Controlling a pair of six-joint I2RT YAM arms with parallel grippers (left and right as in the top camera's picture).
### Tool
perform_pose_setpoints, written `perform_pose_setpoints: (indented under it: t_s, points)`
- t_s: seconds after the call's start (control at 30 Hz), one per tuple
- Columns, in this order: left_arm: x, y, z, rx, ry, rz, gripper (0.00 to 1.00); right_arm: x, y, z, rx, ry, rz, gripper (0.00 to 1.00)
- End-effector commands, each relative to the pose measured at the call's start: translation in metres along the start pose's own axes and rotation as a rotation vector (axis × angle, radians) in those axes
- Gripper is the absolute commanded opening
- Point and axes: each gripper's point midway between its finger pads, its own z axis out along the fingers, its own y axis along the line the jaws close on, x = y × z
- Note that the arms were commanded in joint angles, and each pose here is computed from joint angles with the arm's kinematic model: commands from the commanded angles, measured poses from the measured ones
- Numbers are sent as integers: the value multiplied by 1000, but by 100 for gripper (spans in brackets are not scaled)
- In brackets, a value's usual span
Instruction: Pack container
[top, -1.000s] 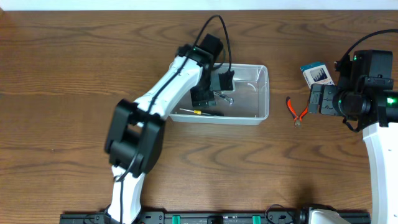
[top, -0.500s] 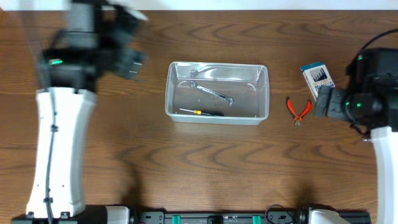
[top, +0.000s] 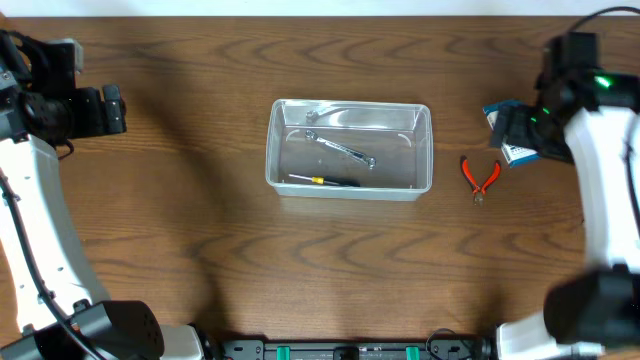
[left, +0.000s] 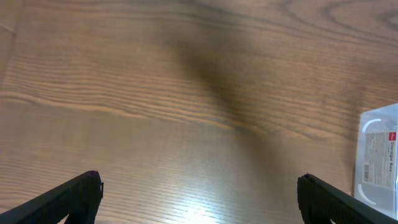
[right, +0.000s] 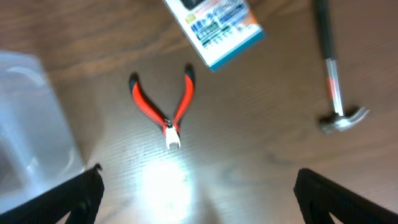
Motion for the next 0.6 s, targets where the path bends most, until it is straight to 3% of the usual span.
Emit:
perform_pose_setpoints:
  t_s: [0.0, 0.23, 0.57]
  points:
    - [7, -7, 12, 47, 25, -20, 98, -4, 8, 29, -14, 52, 0, 99]
    - [20, -9, 23, 60, 68, -29, 98, 2, 16, 89, 12, 165, -6, 99]
    - [36, -11, 34, 73, 116, -39, 98, 33, 7, 133, 11, 230, 55, 99]
